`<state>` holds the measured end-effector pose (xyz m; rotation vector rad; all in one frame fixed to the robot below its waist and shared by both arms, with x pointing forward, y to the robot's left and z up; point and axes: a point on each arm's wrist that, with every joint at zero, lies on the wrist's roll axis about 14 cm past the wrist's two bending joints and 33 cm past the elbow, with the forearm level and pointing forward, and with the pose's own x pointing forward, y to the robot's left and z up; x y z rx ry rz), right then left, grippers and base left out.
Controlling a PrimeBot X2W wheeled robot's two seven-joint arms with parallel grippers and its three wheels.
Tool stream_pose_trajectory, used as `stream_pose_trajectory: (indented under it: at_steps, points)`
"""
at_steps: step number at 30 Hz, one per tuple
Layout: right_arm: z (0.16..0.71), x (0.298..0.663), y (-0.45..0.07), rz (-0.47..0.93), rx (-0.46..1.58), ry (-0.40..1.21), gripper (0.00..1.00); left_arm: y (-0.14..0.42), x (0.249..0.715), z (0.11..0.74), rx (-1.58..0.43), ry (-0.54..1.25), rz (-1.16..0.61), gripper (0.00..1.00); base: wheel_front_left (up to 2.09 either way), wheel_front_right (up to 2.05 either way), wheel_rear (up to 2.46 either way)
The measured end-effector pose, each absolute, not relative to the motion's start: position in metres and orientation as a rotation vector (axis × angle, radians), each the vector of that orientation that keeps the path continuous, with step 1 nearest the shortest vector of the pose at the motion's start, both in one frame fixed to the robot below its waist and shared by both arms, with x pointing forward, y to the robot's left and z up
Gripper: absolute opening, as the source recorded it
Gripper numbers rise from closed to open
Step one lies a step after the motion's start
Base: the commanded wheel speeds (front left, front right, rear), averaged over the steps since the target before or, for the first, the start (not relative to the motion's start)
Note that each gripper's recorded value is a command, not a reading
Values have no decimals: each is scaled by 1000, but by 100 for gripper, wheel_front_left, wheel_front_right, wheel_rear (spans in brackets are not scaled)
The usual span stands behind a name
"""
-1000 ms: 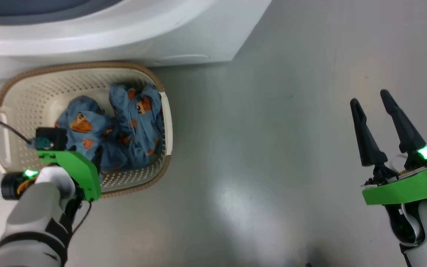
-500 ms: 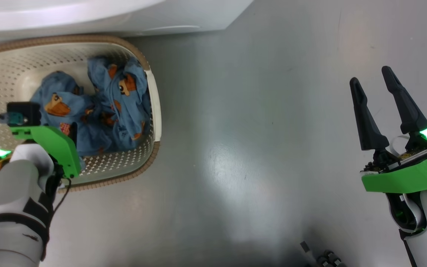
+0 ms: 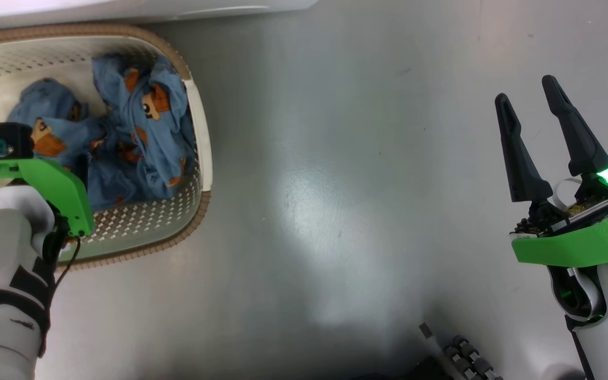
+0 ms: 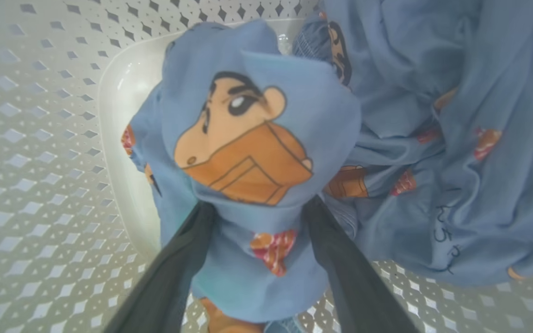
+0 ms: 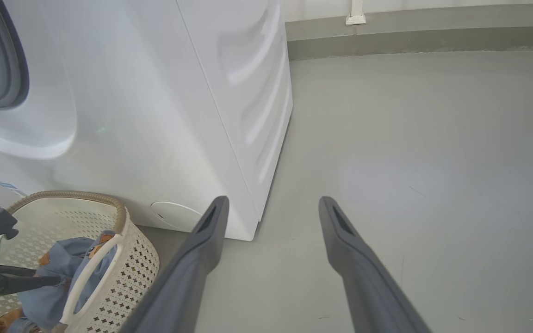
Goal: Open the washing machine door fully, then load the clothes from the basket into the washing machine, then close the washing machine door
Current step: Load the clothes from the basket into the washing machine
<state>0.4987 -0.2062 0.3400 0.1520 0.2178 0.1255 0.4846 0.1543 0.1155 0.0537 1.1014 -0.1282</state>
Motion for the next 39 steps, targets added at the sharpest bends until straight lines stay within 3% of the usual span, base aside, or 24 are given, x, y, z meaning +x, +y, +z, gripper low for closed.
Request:
stream_pose_trajectory:
  at_steps: [2,4,5,19,31,39]
  points:
    - [338,498,-208,122,150,224,100,152,483,112,55,1112,-135,100,0,0,0]
    - [337,497,-209,118,148,226,100,151,481,109,55,1120,-139,15,0,0,0]
    - [337,497,-209,117,149,226,100,150,481,109,56,1121,-140,0,0,0,0]
    - [376,497,-202,133,159,156,100,146,484,161,-37,963,-103,0,0,0,0]
    - [411,455,-204,115,166,148,100,148,448,226,-97,836,-87,0,0,0,0]
    - [437,416,-211,88,171,122,100,157,441,289,-138,643,-71,0,0,0,0]
